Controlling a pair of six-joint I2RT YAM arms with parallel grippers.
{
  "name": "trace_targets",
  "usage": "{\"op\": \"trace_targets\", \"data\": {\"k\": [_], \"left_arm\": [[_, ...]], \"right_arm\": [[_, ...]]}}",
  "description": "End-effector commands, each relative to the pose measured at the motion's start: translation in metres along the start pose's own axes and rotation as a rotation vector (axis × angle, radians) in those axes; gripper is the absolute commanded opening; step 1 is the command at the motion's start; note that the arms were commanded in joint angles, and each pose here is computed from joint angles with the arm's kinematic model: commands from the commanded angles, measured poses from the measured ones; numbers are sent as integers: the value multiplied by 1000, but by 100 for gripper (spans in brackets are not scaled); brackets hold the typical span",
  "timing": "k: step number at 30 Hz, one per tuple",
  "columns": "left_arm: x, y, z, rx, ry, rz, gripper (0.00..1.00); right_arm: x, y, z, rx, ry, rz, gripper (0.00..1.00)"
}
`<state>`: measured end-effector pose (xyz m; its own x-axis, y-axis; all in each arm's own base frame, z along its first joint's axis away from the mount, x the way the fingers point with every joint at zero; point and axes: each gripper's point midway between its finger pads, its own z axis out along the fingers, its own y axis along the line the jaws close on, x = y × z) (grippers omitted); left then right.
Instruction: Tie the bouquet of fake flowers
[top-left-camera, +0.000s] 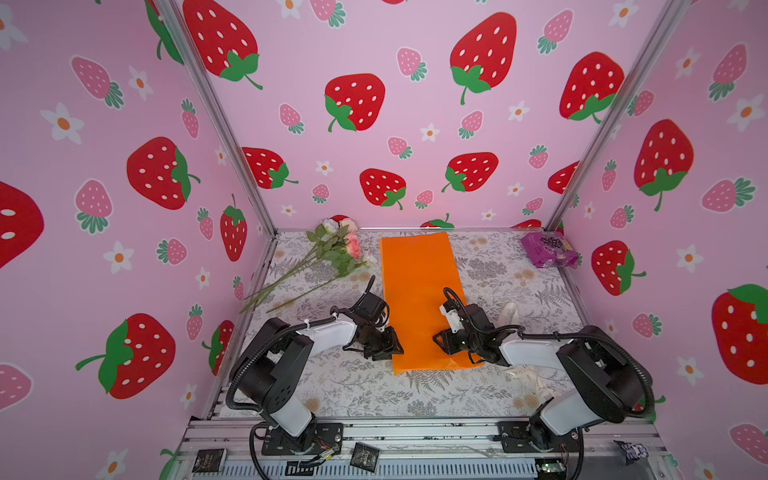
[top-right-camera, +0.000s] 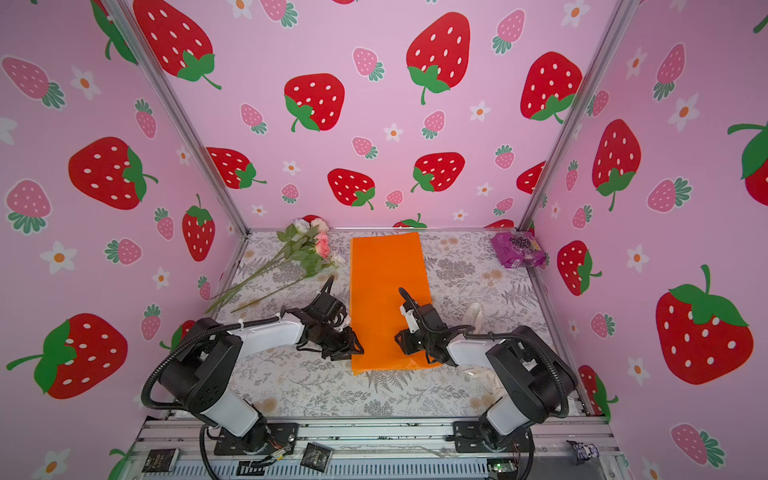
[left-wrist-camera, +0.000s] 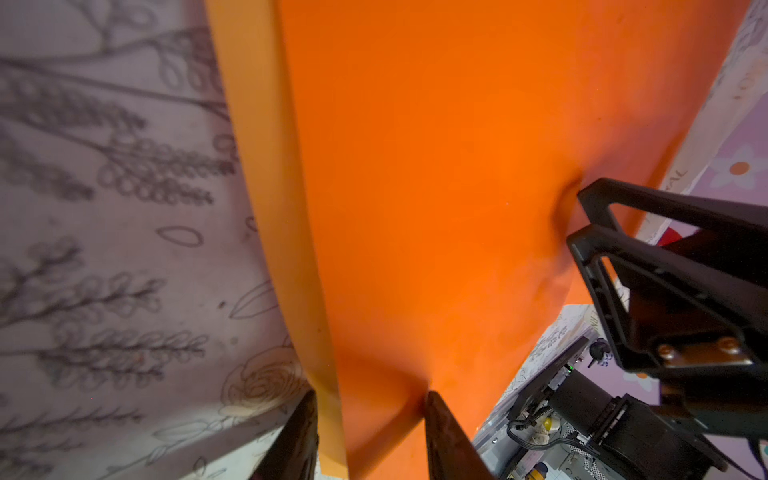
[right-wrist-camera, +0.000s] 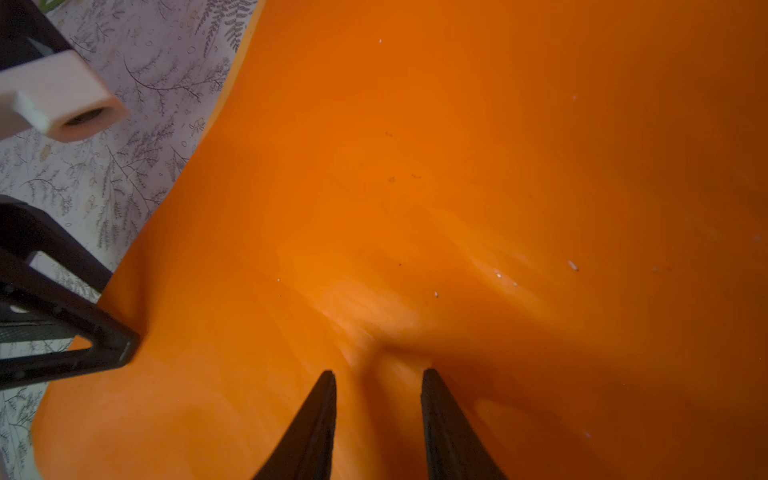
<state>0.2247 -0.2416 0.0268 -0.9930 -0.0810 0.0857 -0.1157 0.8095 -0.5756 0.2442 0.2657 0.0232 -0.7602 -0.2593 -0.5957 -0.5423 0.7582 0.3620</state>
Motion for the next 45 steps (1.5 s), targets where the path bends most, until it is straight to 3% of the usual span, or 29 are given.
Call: {"op": "trace_targets", "data": {"k": [1,21,32,37,45], "left_arm": [[0,-5,-10,-18,-13,10,45],[1,-3,1,-5,5,7,44],[-3,-23,-6,84,-26,-3,29],[-8,-40,-15,135,-46,9,24],[-14,-57,-15,204,-36,20,28]], "right_arm": [[66,-31,3,116,211,59,39],[63,-31,3,118,207,59,39],[57,-27,1,103,195,55,40],[29,-14,-10,73,119,27,42],[-11,19,-44,-34,-88,-82,48]]}}
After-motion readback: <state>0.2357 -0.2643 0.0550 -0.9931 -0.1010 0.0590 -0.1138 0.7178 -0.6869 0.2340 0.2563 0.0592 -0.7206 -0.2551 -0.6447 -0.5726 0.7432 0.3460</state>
